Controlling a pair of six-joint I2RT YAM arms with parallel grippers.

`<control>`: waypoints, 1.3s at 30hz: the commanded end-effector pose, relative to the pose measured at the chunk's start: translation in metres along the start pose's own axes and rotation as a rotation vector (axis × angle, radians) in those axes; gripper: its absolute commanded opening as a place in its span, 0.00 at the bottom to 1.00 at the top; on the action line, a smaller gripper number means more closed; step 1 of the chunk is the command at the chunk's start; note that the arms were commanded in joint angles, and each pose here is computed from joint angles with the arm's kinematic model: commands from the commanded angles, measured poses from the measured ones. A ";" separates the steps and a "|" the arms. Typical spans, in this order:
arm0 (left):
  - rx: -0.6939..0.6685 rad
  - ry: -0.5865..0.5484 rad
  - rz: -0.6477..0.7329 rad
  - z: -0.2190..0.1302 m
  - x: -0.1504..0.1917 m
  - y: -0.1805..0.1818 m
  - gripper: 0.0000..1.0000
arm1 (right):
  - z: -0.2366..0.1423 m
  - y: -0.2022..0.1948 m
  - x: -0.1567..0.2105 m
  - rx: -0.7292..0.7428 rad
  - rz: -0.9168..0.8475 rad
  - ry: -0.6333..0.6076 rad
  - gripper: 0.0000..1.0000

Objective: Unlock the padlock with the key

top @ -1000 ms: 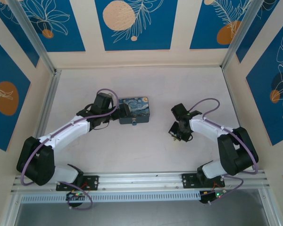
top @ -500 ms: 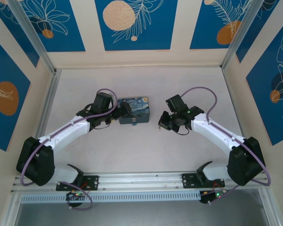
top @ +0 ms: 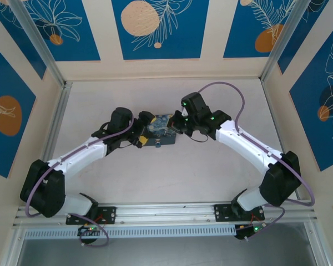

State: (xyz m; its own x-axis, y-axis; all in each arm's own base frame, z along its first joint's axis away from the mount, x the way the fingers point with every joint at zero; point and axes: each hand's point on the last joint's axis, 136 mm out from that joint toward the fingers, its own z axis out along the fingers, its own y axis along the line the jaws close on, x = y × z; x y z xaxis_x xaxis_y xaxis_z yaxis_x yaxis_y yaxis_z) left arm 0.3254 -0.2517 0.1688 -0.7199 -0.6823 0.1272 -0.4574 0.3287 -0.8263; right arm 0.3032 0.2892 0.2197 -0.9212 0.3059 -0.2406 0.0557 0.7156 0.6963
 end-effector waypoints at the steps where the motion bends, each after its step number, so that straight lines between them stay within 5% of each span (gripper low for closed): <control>1: 0.055 0.064 -0.155 0.008 0.014 -0.011 1.00 | 0.004 0.030 0.001 -0.068 -0.008 0.015 0.00; 13: 0.151 0.125 -0.233 0.031 0.025 -0.031 0.97 | 0.031 0.033 0.013 -0.053 -0.007 0.041 0.00; 25: 0.140 0.062 -0.210 0.025 0.017 -0.021 0.42 | 0.025 0.012 0.014 -0.017 0.016 0.014 0.00; 39: 0.116 0.024 -0.180 0.022 0.013 -0.016 0.23 | 0.015 -0.004 0.008 -0.005 0.039 -0.024 0.00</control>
State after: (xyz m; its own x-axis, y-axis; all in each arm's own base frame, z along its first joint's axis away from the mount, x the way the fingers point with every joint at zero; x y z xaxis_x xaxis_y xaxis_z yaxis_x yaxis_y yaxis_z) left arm 0.3392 -0.2808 0.1704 -0.6415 -0.7016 0.3102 -0.5257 0.1076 -0.8438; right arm 0.3015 0.3044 0.1990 -0.9191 0.3248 -0.2231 0.0814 0.7105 0.6990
